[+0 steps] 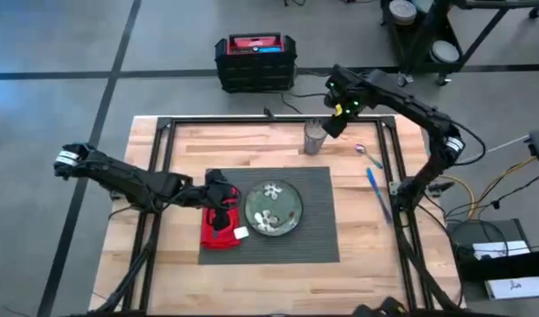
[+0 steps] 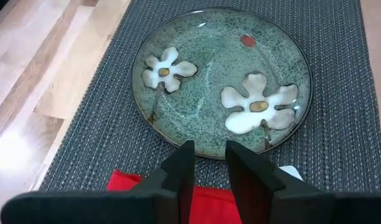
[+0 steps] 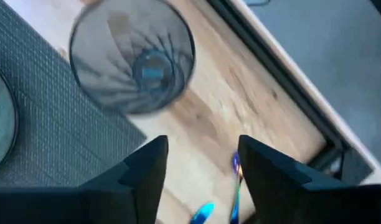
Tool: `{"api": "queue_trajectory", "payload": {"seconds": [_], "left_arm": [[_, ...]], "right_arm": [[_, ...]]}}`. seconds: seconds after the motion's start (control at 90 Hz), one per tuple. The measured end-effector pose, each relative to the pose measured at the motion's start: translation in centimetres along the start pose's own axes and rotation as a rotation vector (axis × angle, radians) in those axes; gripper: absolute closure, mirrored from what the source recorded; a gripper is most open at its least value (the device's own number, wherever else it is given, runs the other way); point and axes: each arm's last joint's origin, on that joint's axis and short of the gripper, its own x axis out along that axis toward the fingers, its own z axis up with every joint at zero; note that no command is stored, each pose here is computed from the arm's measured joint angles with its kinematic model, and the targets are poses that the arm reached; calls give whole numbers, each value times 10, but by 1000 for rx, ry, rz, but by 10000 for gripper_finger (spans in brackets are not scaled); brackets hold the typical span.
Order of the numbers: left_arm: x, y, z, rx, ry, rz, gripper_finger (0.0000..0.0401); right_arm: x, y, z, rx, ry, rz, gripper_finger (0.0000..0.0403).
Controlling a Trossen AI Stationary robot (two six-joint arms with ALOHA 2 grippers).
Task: Set table place
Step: Put the blue spoon on the gray table mat to the right of the green plate
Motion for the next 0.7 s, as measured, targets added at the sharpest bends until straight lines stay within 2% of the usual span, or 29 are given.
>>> {"api": "queue_trajectory", "payload": {"seconds": [0.233,0.511,0.7], "left_arm": [[0,0,0,1,0,0,324],[0,0,0,26,-1,-1,324],[0,0,0,26,-1,-1,324]], "right_arm": [[22,-7,-38,135,28,-186,192],[75,-12,-76,223,151,-209,164],[100,-12,-90,224,216,-221,155]]}}
